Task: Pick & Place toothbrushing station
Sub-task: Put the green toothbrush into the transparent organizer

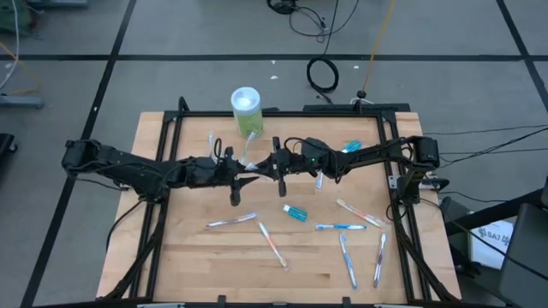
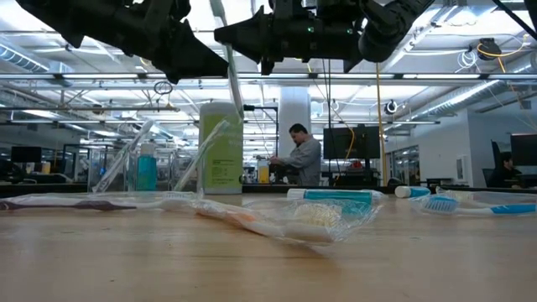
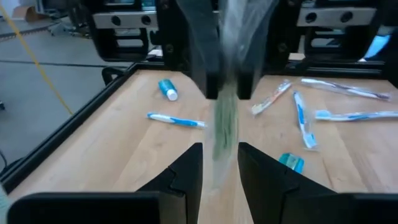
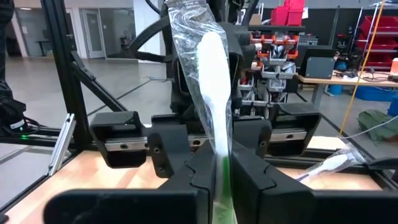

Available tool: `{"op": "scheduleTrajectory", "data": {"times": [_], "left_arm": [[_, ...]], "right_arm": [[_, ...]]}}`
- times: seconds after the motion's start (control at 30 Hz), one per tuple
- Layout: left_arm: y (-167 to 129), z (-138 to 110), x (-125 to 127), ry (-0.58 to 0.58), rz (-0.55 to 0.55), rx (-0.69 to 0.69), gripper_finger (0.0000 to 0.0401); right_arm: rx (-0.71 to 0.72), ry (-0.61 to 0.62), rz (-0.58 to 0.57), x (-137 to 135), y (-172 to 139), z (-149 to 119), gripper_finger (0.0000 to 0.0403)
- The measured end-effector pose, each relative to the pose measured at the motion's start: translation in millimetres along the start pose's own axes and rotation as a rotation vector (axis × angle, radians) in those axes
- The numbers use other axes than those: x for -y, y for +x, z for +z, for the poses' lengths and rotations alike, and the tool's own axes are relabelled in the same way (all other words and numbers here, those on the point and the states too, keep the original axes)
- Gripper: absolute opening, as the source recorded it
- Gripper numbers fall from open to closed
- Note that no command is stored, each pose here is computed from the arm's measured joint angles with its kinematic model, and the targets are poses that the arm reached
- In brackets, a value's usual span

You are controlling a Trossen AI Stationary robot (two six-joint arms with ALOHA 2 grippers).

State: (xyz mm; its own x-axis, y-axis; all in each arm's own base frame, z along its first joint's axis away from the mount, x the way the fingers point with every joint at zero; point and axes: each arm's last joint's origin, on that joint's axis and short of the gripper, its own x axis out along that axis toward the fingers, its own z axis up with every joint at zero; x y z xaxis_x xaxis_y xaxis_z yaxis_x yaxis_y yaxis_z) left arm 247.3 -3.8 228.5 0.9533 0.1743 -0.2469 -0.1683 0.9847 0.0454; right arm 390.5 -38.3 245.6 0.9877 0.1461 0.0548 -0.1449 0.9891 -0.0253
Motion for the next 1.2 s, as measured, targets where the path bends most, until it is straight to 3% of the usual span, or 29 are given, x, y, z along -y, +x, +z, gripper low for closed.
{"op": "scheduleTrajectory", "data": {"times": [0.13,0.3,0.47,0.6,0.7,1.0,1.2], "left_arm": [[1.4,0.5,-6.8,-0.005,-0.010,0.003,0.0111],[2.2,2.6,-9.5,0.011,-0.131,0.026,0.0146],[2.6,7.7,-13.6,0.072,-0.101,0.080,0.0199],[4.5,9.2,-16.6,0.075,-0.085,0.102,0.0214],[6.4,7.7,-17.9,0.078,-0.089,0.097,0.0199],[18.4,2.2,-16.7,0.076,-0.087,0.115,0.0097],[18.6,2.3,-16.7,0.070,-0.088,0.117,0.0050]], "right_arm": [[-0.001,-0.003,0.000,0.0,0.0,-0.2,0.0020],[0.000,-0.002,-0.003,1.9,-0.5,-0.2,0.0022],[-0.001,-0.002,-0.010,3.1,-0.7,-0.3,0.0020],[-0.001,-0.002,-0.010,3.1,-0.7,-0.2,0.0021],[-0.001,-0.002,-0.010,3.0,-0.7,-0.2,0.0022],[-0.009,0.001,-0.011,3.0,-0.7,-1.1,0.0022],[-0.011,0.000,-0.012,3.0,-0.6,-1.4,0.0024]]}}
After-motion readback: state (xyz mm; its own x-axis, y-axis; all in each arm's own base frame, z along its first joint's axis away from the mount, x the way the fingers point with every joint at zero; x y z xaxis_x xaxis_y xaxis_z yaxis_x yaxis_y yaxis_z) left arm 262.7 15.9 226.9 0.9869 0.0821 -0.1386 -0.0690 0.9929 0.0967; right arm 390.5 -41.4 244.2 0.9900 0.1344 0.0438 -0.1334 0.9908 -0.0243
